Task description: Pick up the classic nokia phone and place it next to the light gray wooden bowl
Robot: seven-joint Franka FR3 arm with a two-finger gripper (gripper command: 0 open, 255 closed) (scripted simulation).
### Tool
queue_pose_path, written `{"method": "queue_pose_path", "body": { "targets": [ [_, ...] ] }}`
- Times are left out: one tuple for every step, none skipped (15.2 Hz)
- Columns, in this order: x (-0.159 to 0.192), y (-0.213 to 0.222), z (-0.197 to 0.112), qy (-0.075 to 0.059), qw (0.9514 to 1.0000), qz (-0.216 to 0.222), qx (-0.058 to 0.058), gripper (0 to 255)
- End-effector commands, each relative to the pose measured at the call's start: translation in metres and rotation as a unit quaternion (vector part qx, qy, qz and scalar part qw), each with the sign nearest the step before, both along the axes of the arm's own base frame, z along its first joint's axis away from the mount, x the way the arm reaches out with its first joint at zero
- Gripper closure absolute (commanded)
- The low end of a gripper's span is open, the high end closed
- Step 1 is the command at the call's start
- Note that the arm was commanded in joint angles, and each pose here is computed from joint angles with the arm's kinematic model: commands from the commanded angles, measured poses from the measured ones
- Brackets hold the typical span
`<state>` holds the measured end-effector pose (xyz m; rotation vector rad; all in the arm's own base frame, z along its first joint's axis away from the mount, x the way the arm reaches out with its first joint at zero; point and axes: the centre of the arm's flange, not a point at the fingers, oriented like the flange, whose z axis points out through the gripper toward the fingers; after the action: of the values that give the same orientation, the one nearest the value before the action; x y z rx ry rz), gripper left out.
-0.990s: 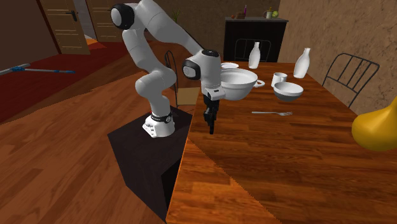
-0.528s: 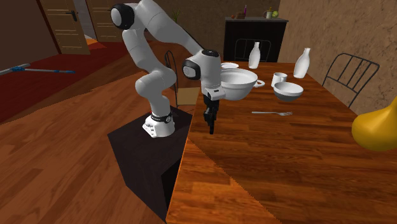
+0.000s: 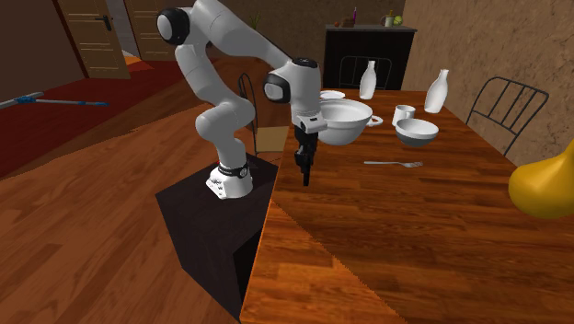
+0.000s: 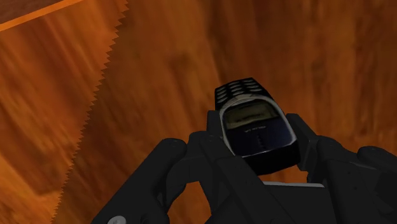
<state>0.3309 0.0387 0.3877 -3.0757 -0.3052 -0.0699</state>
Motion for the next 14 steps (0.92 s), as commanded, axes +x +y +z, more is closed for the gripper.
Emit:
{"method": "queue_pose_path", "body": {
  "targets": [
    [0.000, -0.001, 0.010, 0.000, 1.0000, 0.000, 0.000, 255],
    [0.000, -0.001, 0.016, 0.000, 1.0000, 0.000, 0.000, 255],
    [0.000, -0.001, 0.021, 0.000, 1.0000, 0.000, 0.000, 255],
    [0.000, -0.001, 0.026, 0.000, 1.0000, 0.000, 0.000, 255],
    [0.000, -0.001, 0.031, 0.000, 1.0000, 0.000, 0.000, 255],
    [0.000, -0.001, 0.037, 0.000, 1.0000, 0.000, 0.000, 255],
    [0.000, -0.001, 0.042, 0.000, 1.0000, 0.000, 0.000, 255],
    [0.000, -0.001, 0.047, 0.000, 1.0000, 0.000, 0.000, 255],
    [0.000, -0.001, 0.052, 0.000, 1.0000, 0.000, 0.000, 255],
    [0.000, -0.001, 0.058, 0.000, 1.0000, 0.000, 0.000, 255],
    [0.000, -0.001, 0.063, 0.000, 1.0000, 0.000, 0.000, 255],
    [0.000, -0.001, 0.068, 0.000, 1.0000, 0.000, 0.000, 255],
    [0.000, -0.001, 0.074, 0.000, 1.0000, 0.000, 0.000, 255],
    [0.000, -0.001, 0.079, 0.000, 1.0000, 0.000, 0.000, 255]
  ]
}}
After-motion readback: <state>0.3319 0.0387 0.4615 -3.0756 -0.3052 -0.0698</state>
